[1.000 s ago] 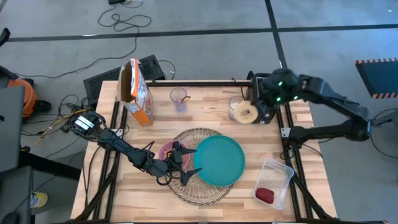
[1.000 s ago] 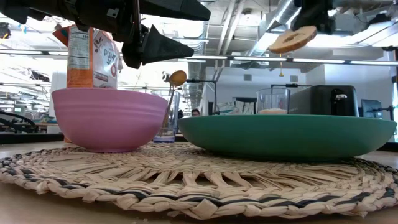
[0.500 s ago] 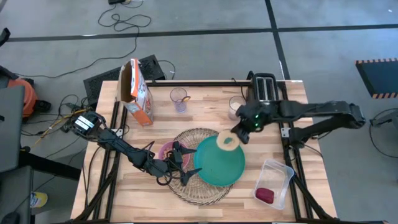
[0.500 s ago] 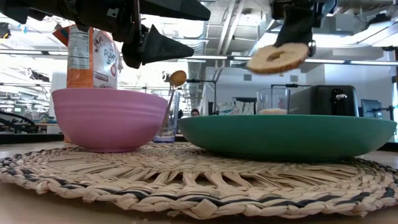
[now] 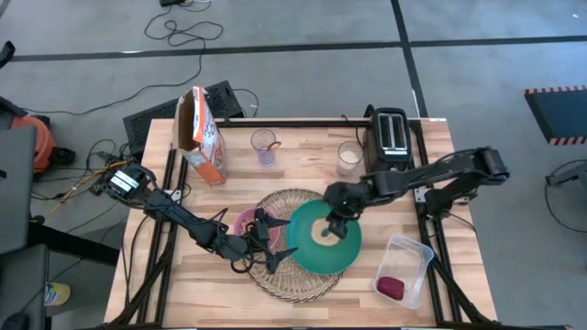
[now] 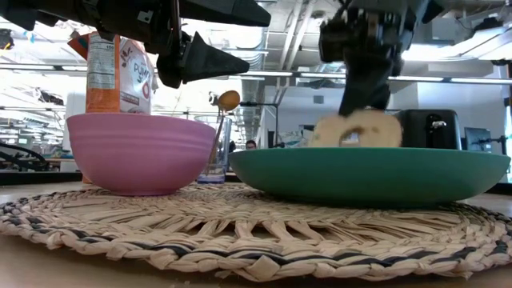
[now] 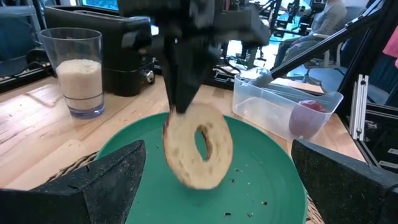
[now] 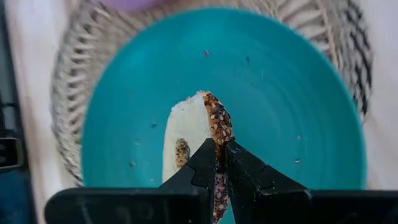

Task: Arrange a breakfast setting
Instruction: Put the toasted bread on the green plate from the toaster, then put the red apple on the placemat to the top left of the green plate

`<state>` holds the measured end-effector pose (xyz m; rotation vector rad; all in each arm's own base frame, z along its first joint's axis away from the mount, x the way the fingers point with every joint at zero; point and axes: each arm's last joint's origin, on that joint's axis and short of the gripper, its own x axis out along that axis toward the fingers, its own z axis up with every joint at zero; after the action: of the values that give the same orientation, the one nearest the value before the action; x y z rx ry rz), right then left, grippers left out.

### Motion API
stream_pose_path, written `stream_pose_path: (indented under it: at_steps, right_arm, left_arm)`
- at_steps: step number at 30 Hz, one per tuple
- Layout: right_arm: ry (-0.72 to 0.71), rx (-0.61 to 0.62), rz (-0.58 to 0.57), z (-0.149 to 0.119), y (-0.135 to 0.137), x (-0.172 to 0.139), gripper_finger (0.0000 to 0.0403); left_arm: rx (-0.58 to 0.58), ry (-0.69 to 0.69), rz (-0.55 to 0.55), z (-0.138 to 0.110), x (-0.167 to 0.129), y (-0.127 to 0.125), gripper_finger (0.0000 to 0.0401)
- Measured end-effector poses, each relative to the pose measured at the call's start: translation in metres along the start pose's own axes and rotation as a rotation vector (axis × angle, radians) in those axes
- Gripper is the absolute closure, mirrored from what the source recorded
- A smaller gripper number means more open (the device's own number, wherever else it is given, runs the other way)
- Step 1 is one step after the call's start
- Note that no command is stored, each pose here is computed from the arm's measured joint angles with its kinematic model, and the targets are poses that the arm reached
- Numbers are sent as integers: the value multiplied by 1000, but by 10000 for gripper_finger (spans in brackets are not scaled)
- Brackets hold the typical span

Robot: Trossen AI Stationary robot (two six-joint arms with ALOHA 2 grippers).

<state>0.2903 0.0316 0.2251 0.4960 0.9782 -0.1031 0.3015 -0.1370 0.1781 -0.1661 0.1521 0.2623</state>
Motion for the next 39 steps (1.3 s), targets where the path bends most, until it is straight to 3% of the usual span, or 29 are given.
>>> stream_pose_path:
  at_steps: [11,23,27,35,39]
  right_arm:
    - [90,7,-55,-5,-6,35,348]
    - [96,12,-60,-5,-8,37,344]
    - [96,11,-61,-5,-8,37,319]
    - [96,11,-61,-5,-8,37,230]
    - [59,-2,-36,-2,-4,22,204]
  left_arm:
    - [-3,-3,-1,0,0,0,14]
    - [-6,-7,-3,1,0,0,14]
    - [-7,-7,-3,1,0,0,14]
    - [-11,-12,-5,1,0,0,14]
    - [-12,-12,-5,1,0,0,14]
